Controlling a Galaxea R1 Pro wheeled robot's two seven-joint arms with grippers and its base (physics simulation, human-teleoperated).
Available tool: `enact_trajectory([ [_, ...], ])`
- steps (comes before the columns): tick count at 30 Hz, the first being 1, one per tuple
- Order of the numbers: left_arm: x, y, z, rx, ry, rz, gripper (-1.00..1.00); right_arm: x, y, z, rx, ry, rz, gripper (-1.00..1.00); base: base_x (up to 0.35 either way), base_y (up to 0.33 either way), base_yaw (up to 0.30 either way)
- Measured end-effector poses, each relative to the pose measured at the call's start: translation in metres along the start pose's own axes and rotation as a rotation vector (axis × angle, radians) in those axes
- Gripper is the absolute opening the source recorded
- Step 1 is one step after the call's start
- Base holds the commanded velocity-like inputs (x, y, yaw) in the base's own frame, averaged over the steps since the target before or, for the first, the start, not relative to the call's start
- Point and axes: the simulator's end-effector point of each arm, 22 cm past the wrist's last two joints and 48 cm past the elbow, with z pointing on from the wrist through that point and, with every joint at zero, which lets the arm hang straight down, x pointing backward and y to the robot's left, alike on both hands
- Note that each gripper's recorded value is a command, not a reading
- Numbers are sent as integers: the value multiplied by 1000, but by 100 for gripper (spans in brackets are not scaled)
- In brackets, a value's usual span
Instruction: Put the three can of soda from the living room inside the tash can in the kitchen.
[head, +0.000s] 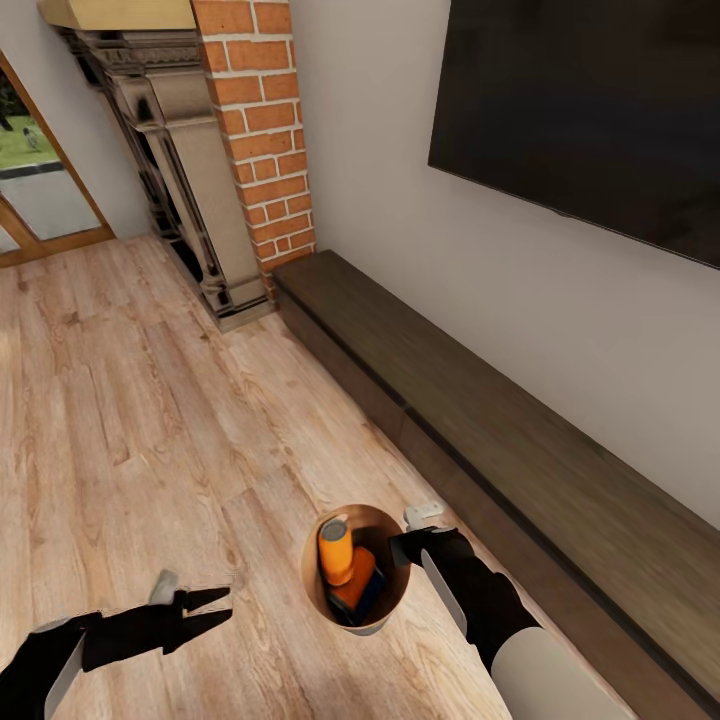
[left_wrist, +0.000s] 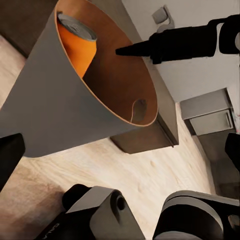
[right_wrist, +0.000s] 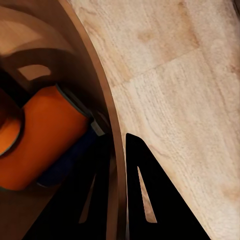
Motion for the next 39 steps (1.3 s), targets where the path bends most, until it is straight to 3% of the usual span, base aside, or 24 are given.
enact_trajectory([
  [11, 11, 5, -2, -9, -4, 23, 100, -6, -1, -2, 0, -14, 0, -100, 0, 0, 0],
  [17, 10, 31, -3, -128, -9, 50, 100, -22, -5, -9, 5, -51, -3, -100, 0, 0, 0],
  [23, 6, 41, -15, -171, -7, 63, 100, -24, -6, -10, 7, -54, -4, -100, 0, 0, 0],
  [28, 4, 24, -20, -92, -7, 68, 100, -23, -5, -10, 5, -54, -4, -100, 0, 0, 0],
  [39, -4, 24, -28, -94, -44, 69, 100, -23, -5, -10, 6, -53, -5, -100, 0, 0, 0],
])
